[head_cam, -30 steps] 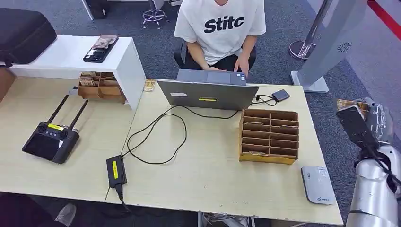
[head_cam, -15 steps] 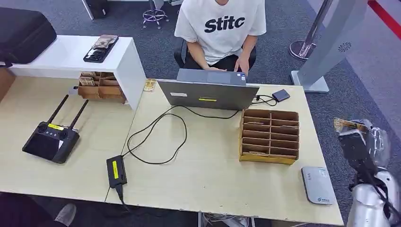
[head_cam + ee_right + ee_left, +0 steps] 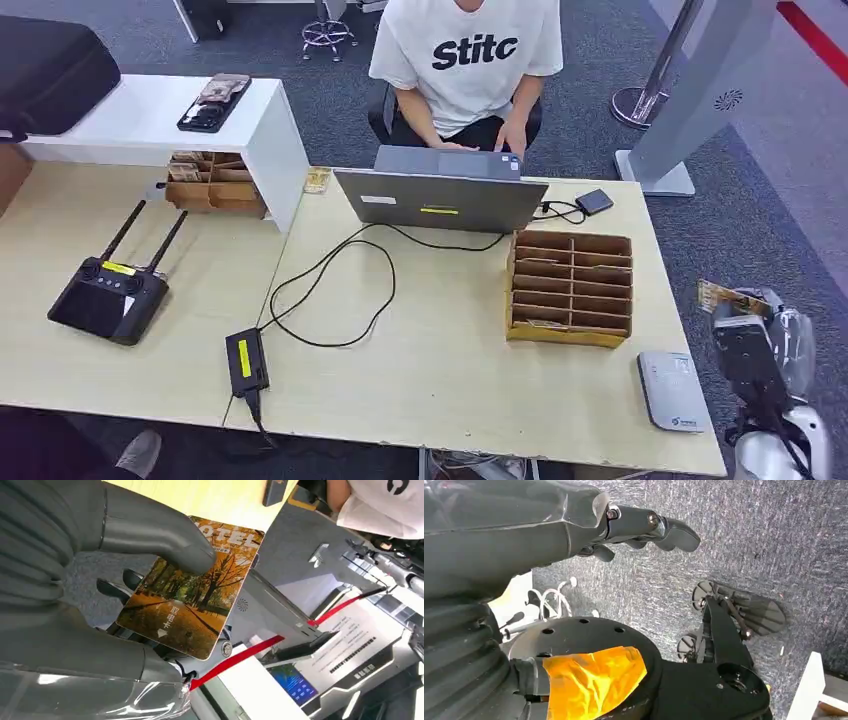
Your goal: Pass the card to the sensor for recognition and then transmit it.
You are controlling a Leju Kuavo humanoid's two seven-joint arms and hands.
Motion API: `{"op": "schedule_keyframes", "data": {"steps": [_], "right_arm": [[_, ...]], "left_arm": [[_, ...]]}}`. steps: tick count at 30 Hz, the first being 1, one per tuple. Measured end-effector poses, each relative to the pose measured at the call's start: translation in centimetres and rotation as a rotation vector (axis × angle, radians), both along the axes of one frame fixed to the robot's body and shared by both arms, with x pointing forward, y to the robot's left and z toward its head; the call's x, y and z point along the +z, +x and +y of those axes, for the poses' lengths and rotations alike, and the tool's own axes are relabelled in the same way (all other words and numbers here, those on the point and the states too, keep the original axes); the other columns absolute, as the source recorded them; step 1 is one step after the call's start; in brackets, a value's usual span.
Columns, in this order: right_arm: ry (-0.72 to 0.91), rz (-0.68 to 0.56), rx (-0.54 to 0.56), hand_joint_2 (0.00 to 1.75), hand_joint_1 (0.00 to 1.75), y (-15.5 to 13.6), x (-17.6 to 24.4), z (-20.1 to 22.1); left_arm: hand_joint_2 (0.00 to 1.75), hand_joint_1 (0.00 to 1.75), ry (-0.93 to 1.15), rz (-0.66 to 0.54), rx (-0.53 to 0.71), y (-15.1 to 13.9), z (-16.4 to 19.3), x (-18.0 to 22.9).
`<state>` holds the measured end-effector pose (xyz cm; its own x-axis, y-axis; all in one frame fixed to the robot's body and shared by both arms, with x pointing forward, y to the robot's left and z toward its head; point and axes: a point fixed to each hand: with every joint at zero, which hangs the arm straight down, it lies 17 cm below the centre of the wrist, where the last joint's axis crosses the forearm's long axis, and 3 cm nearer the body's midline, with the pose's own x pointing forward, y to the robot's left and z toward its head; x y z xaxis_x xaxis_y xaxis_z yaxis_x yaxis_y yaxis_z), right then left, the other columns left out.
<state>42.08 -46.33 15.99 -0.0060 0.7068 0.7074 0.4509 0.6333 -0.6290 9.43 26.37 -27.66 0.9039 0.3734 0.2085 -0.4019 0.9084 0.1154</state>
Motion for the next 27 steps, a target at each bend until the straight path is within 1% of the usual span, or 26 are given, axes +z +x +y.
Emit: {"op": "schedule_keyframes", "data": {"steps": [9, 16, 27], "right_arm": [[0.023, 0.020, -0.023, 1.75, 1.75, -0.4, -0.9, -0.6], [0.081, 0.088, -0.074, 1.75, 1.75, -1.5, -4.6, -2.4], [0.143, 0.157, -0.106, 1.75, 1.75, -2.6, -8.5, -3.4]], "left_arm": [[1.75, 0.00, -0.002, -0.001, 0.000, 0.0, -0.1, 0.0], [1.75, 0.00, -0.002, -0.001, 0.000, 0.0, -0.1, 0.0], [1.75, 0.00, -0.002, -0.001, 0.000, 0.0, -0.1, 0.0]]}}
